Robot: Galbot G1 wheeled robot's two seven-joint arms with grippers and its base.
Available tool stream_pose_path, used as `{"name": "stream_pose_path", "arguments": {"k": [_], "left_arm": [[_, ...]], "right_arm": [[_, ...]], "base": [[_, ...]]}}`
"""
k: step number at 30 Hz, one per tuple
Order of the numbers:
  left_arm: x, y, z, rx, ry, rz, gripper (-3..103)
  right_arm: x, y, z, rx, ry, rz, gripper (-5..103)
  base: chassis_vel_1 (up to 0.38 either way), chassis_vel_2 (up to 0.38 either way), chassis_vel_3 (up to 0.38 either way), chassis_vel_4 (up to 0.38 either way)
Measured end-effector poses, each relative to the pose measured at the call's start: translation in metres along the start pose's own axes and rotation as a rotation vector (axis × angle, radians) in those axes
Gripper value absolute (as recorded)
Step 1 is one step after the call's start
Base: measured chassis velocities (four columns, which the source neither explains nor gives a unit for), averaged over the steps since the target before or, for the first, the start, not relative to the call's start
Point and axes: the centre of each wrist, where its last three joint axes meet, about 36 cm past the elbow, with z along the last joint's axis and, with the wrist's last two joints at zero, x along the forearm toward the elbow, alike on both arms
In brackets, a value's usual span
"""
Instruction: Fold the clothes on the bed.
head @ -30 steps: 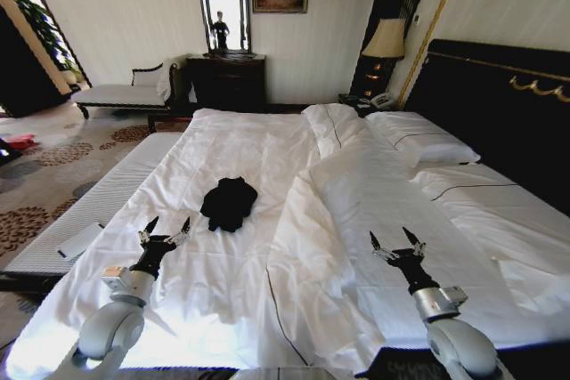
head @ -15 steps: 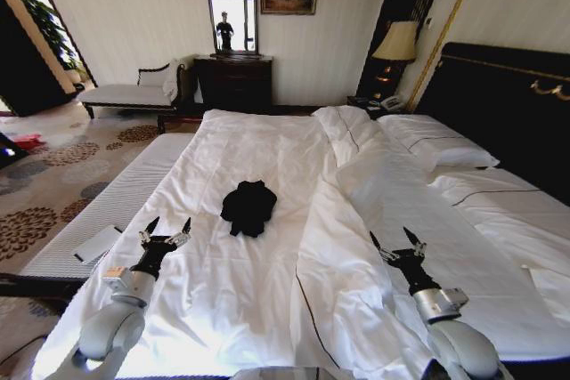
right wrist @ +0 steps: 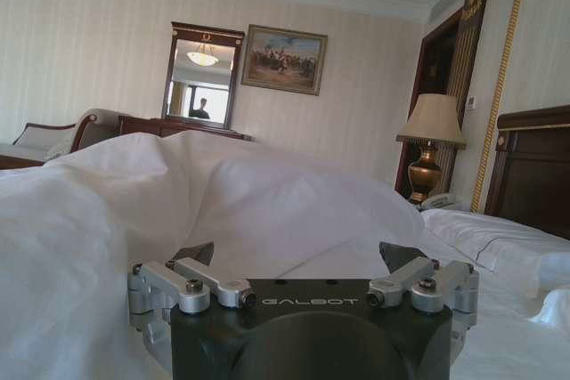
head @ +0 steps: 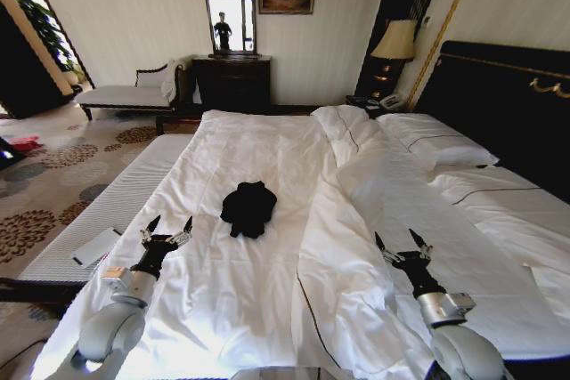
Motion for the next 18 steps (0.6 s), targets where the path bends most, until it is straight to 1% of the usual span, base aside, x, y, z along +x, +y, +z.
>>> {"name": "stream_pose_path", "arguments": {"k": [7,12,16,18], "left_arm": [[-0.0007,-0.0001,-0.0004,-0.001,0.000,0.001,100],[-0.0009,0.0005,-0.0017,-0.001,-0.002,0.001,100],[-0.0006,-0.0002,-0.0013,0.002,-0.001,-0.001,100],[-0.0005,-0.0005,-0.0010,0.003,-0.001,-0.001,100]], "right_arm": [[-0.0042,0.0023,-0.0034,-0.001,-0.017,0.003,100],[-0.0041,0.0043,-0.0030,-0.004,-0.017,0.007,100],[-0.0035,0.0057,-0.0022,0.003,-0.017,0.008,100],[-0.0033,0.0060,-0.0019,0.003,-0.017,0.009,100]], "base": [[0.000,0.000,0.000,0.000],[0.028,-0.010,-0.051,0.022],[0.124,-0.040,-0.137,0.057],[0.199,-0.085,-0.287,0.094]]}}
